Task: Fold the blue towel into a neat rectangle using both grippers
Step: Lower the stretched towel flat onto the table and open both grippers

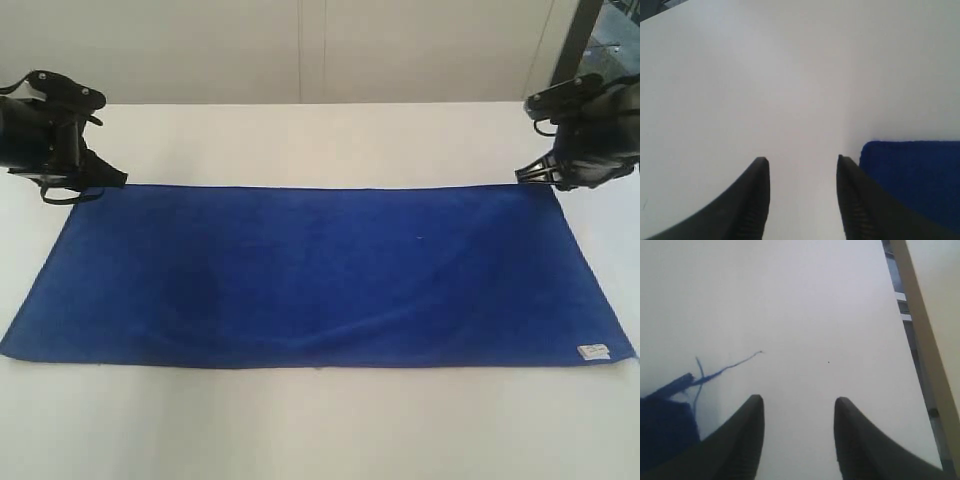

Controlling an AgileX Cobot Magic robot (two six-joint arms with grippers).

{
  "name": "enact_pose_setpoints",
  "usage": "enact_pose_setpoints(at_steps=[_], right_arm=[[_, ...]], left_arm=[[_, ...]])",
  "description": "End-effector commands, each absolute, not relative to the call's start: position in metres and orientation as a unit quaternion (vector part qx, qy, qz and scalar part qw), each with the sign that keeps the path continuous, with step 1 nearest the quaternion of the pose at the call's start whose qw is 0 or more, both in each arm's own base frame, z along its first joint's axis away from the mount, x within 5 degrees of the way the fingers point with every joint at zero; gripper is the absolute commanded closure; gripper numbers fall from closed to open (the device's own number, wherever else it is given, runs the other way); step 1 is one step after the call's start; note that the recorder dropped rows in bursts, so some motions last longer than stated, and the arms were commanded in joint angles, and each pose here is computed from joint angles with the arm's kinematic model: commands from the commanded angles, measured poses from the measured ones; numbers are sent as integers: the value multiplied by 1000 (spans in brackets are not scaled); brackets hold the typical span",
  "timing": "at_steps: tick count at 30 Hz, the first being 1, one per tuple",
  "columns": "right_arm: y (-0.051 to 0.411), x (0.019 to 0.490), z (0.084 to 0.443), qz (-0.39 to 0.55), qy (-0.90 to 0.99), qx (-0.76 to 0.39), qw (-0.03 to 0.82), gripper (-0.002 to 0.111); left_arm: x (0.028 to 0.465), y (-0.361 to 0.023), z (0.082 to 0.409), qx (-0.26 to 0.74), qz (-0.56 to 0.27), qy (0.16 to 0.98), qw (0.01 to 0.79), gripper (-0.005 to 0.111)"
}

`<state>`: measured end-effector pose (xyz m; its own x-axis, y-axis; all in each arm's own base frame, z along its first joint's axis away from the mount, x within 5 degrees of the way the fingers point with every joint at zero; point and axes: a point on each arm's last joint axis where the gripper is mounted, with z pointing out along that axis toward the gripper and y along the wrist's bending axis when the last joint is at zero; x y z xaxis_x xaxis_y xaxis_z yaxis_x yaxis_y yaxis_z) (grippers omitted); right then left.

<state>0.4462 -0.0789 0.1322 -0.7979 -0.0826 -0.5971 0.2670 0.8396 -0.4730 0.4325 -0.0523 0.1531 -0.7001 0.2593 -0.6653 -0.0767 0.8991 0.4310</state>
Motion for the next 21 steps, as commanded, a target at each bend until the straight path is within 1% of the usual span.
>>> enact_pose_setpoints(at_steps=[1,4,6,7,10,11,13,18,21], right_arm=[[-82,447,135,-274,905,65,319,65],[-79,445,147,-253,904,90,332,65],[-71,446,150,-195,916,96,336,67],[-64,447,147,-171,925,73,331,72],[-60,445,145,-162,932,73,316,86],[-59,444,145,-169,933,68,310,96],[-57,444,145,-168,934,67,309,108],[-43,446,143,-146,939,41,309,108],[-37,449,142,-131,937,23,322,108]], left_arm=[[434,-52,156,56,215,893,390,58],[434,-52,156,56,212,894,391,58],[435,-57,155,63,184,897,396,59],[436,-63,154,72,156,900,401,64],[437,-67,153,78,133,902,404,80],[437,-68,153,80,128,902,405,92],[437,-68,153,80,128,902,405,106],[437,-68,148,82,128,904,400,107],[438,-68,133,85,131,910,384,107]])
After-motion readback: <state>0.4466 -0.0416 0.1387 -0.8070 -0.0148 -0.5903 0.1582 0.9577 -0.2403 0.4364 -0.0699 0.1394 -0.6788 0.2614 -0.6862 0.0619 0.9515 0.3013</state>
